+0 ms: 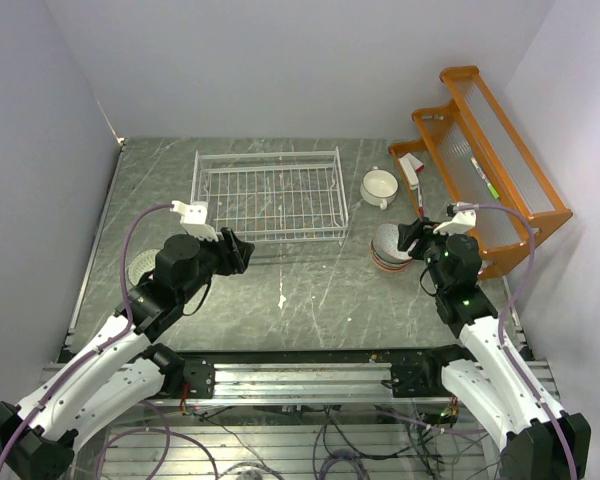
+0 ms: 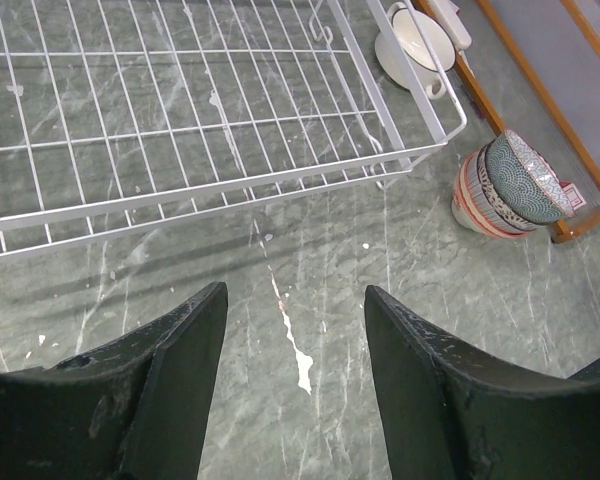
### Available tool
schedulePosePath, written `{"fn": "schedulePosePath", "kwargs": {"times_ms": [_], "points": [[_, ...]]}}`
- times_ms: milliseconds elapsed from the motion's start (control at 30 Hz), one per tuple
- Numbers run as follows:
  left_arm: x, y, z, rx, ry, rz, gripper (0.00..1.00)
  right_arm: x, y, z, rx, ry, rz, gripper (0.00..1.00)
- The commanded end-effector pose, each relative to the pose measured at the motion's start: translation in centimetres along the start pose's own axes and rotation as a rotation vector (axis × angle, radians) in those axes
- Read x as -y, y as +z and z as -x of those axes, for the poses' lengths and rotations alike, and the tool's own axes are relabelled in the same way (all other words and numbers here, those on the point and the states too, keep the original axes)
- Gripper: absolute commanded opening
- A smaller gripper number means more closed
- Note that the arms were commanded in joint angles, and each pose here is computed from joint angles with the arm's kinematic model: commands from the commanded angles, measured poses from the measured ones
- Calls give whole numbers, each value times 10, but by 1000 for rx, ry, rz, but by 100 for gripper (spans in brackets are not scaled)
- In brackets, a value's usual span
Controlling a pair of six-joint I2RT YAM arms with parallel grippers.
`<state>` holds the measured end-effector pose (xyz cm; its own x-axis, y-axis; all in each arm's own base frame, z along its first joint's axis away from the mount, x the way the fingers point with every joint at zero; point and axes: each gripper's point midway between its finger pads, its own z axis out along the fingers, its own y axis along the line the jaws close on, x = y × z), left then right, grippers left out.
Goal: Unload the bowls from the dish rack
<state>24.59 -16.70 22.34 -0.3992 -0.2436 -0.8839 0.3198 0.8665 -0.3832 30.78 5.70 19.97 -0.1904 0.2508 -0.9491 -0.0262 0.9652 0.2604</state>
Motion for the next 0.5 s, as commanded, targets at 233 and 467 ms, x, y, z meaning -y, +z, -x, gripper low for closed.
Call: {"fn": "schedulePosePath", "kwargs": {"times_ms": [233,467], "points": [[1,-3,5,12,-14,8,66,-2,2,0,0,-8,9,59],[4,-3,4,3,-17,-2,64,-4,2,-2,-2,-12,26,62]]}}
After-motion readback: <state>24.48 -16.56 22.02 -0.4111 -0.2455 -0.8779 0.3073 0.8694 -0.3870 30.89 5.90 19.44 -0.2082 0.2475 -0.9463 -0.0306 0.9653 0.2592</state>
